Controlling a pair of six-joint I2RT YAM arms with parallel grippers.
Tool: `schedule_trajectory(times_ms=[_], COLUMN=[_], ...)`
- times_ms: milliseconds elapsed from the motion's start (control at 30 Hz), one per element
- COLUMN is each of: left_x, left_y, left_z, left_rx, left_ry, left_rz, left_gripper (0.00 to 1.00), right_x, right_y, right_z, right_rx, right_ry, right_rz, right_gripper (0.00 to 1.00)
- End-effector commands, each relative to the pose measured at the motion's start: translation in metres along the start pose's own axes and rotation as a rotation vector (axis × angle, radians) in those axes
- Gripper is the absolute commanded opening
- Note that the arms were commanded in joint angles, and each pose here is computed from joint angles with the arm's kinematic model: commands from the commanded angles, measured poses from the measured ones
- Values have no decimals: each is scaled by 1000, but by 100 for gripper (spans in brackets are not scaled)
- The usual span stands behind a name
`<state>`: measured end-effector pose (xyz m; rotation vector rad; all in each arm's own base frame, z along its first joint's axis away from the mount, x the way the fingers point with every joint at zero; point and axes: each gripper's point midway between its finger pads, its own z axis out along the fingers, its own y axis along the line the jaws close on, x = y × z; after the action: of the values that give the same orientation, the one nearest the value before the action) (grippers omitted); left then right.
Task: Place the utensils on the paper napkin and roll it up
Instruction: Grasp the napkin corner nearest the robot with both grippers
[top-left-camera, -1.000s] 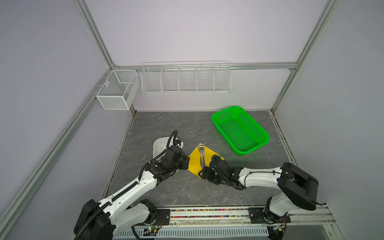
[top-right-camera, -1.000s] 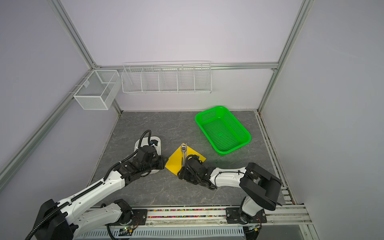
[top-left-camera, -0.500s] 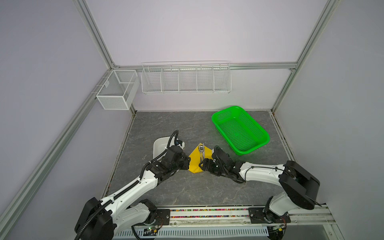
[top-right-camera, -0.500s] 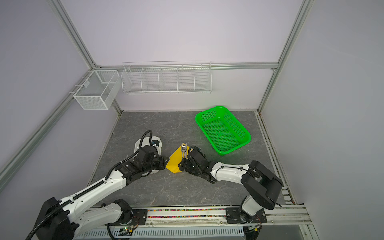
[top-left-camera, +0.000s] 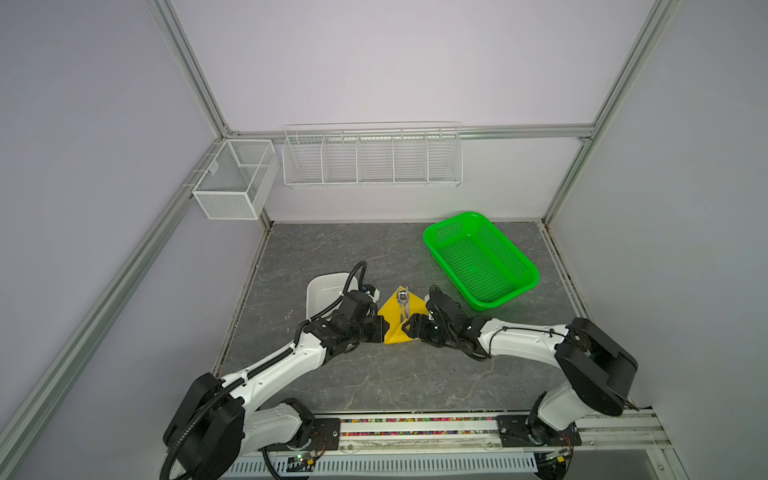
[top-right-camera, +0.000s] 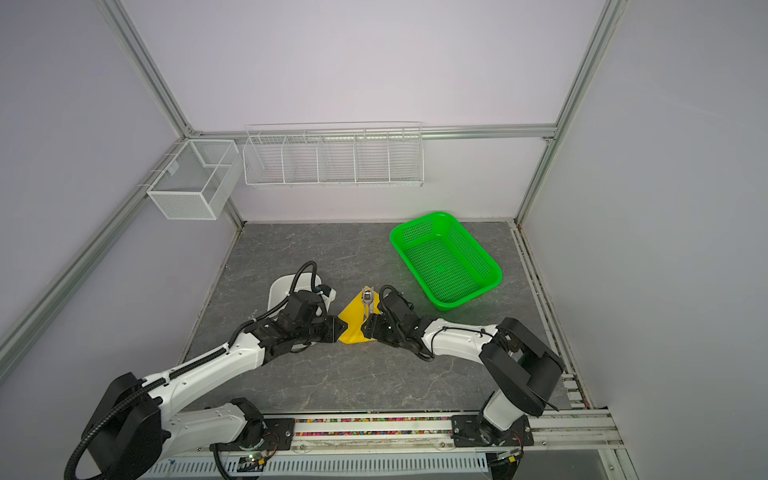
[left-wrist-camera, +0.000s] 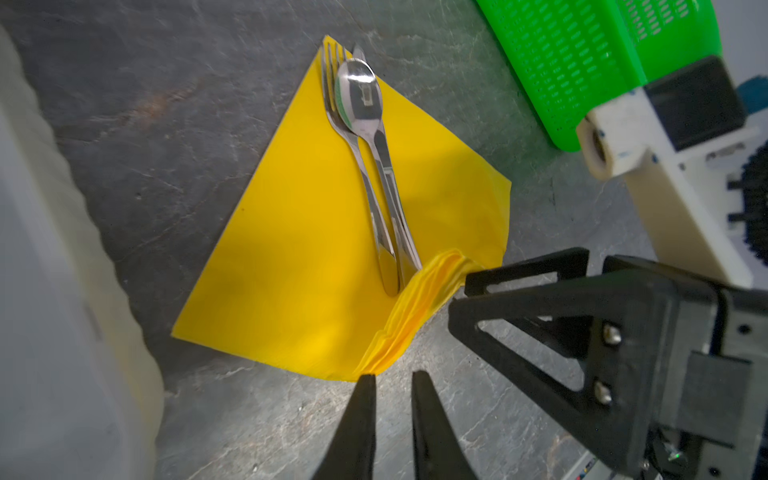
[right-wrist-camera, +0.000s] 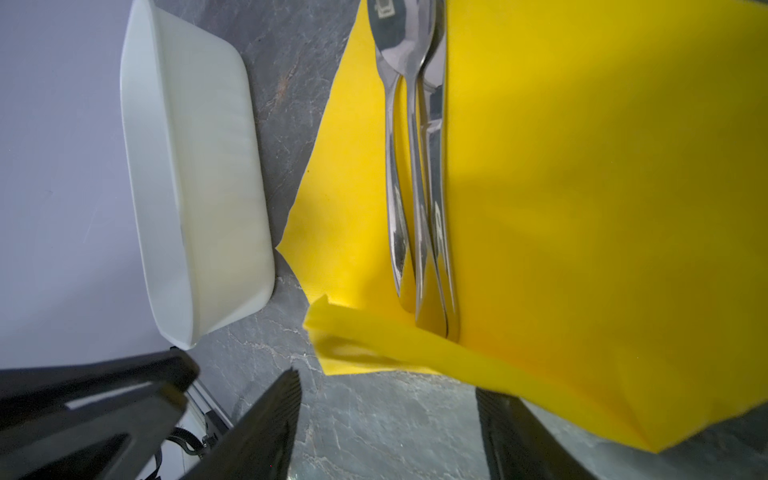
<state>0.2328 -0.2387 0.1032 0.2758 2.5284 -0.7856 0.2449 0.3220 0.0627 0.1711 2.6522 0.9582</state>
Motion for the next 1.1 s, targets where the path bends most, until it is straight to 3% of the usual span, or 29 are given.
schedule_trajectory(times_ms=[0,133,500,733,1067], left_x=[-4,-1,-1,6,10], left_y=[-22,-28,-32,-30,-11], left_z=[6,17,41,61,83], left_rx=[98,129,133,50,-38], left_ry=[33,81,137,204,218], left_rz=[-2,-9,-6,56,14], left_gripper=[14,9,8,6,2], right_x=[-3,-3,-4,-2,-1], right_y=[-3,-9,-16,-20,-27], right_z=[-1,-1,4,8,5], right_rx=[34,68,70,81,116], right_ry=[10,17,25,37,43], right_rz=[-28,-42,-45,-48,-58], right_gripper=[63,55,39,36,34])
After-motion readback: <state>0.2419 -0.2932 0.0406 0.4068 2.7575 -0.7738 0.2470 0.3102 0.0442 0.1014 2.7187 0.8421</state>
